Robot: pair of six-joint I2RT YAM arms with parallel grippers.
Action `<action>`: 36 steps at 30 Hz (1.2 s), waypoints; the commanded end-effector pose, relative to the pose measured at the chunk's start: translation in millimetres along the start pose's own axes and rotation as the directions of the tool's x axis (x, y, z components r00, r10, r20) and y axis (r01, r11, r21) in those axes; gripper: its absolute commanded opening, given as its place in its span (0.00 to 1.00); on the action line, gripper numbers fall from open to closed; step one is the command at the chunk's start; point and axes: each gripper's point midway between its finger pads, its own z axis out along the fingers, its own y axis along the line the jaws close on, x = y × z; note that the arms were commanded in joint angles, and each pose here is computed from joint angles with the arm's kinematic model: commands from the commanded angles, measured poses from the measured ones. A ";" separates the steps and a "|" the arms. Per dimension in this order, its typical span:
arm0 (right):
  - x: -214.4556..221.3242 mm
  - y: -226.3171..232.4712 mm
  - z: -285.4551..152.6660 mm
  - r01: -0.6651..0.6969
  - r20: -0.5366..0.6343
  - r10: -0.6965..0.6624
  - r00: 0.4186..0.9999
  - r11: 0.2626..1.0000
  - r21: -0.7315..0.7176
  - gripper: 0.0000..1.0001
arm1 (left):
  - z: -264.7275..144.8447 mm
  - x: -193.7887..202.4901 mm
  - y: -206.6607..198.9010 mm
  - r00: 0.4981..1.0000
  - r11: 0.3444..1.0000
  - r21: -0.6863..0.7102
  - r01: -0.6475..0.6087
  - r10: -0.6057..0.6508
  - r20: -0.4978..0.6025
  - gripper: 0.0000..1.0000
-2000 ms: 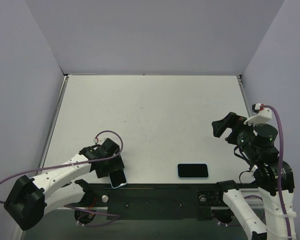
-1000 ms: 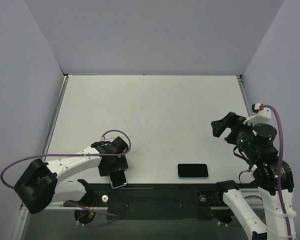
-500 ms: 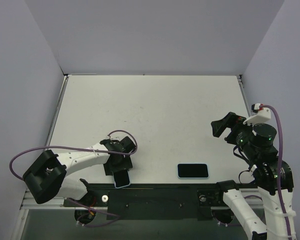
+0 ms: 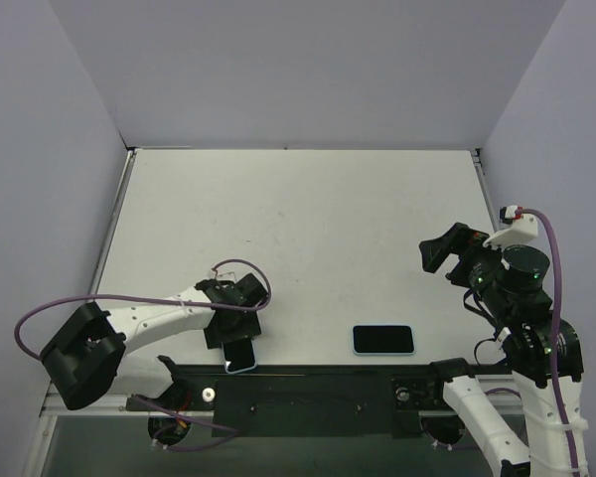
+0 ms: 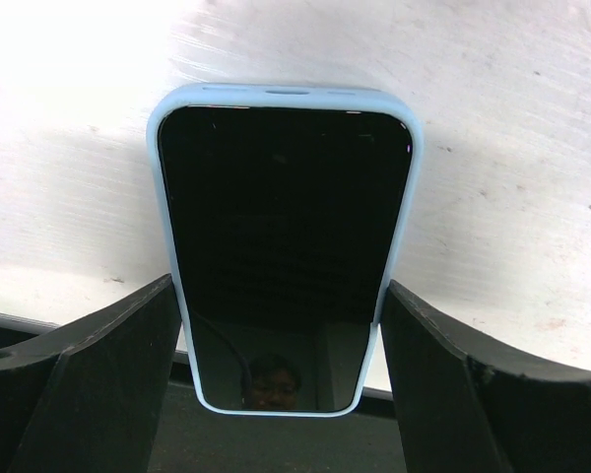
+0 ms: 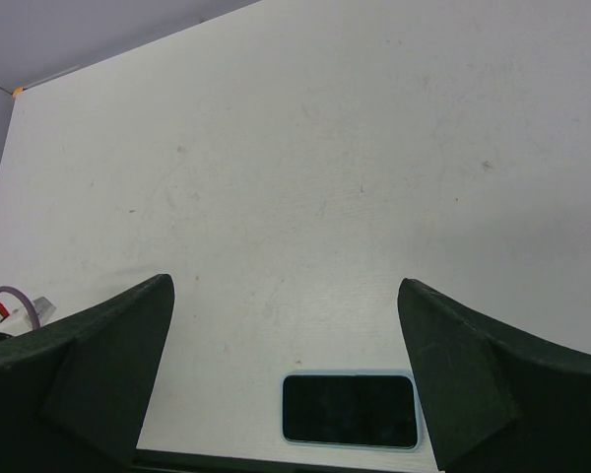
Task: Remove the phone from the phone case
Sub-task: Pick up the phone at the center of the board.
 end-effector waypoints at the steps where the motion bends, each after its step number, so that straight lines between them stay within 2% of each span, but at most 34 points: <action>1: -5.9 2.1 1.6 0.003 0.029 -0.002 1.000 1.000 -0.008 0.90 | -14.4 -22.4 7.3 0.996 0.999 -0.033 0.024 -0.021 0.084 0.00; 13: -3.4 2.7 4.8 0.010 0.016 -0.010 1.000 1.000 -0.011 0.91 | -36.7 -39.4 -0.1 0.990 0.998 0.023 0.061 -0.063 0.123 0.00; 15: -1.1 2.3 5.9 0.012 0.009 -0.012 1.000 1.000 -0.012 0.90 | -44.0 -45.5 -4.4 0.988 0.995 0.051 0.080 -0.086 0.126 0.00; 19: 10.3 -0.9 11.7 0.018 -0.025 -0.018 1.000 1.000 -0.007 0.90 | -69.9 -68.8 -26.4 0.973 0.962 0.214 0.169 -0.197 0.117 0.00; 21: 19.7 4.0 17.6 0.015 -0.055 -0.017 0.998 0.999 -0.040 0.91 | -84.5 -82.6 -42.1 0.959 0.918 0.323 0.229 -0.270 0.089 0.00; 23: 25.1 28.0 22.8 0.006 -0.064 -0.017 0.998 0.987 -0.162 0.90 | -100.6 -104.0 -61.9 0.935 0.851 0.437 0.290 -0.350 0.060 0.00; 24: 36.1 32.9 28.2 -0.020 -0.090 0.004 0.996 0.982 -0.185 0.90 | -102.4 -112.9 -63.8 0.916 0.826 0.451 0.338 -0.398 0.041 0.00; 25: 36.2 51.0 28.2 -0.009 -0.067 -0.009 0.998 0.965 -0.262 0.90 | -112.2 -121.1 -76.6 0.909 0.786 0.509 0.350 -0.417 0.018 0.00; 27: 48.1 70.3 32.6 -0.019 -0.061 -0.001 0.998 0.946 -0.325 0.90 | -125.4 -139.4 -91.2 0.878 0.708 0.585 0.395 -0.479 -0.014 0.00; 28: 58.7 78.3 35.1 -0.034 -0.083 0.005 0.997 0.937 -0.349 0.90 | -130.3 -142.2 -96.7 0.858 0.663 0.605 0.440 -0.509 -0.067 0.00; 31: 72.0 118.0 33.1 -0.013 -0.070 -0.020 0.997 0.897 -0.442 0.89 | -150.6 -156.9 -122.6 0.828 0.522 0.698 0.490 -0.529 -0.185 0.00; 32: 86.0 131.9 31.2 0.014 -0.081 -0.058 0.995 0.885 -0.466 0.88 | -155.1 -160.0 -127.3 0.804 0.476 0.703 0.528 -0.546 -0.234 0.00; 33: 83.6 138.3 32.1 0.033 -0.045 -0.060 0.997 0.887 -0.461 0.88 | -163.1 -163.8 -137.1 0.792 0.420 0.726 0.545 -0.542 -0.281 0.00; 36: 114.4 168.8 29.2 0.125 -0.037 -0.164 0.986 0.864 -0.487 0.86 | -170.4 -167.6 -146.2 0.763 0.340 0.739 0.581 -0.545 -0.349 0.00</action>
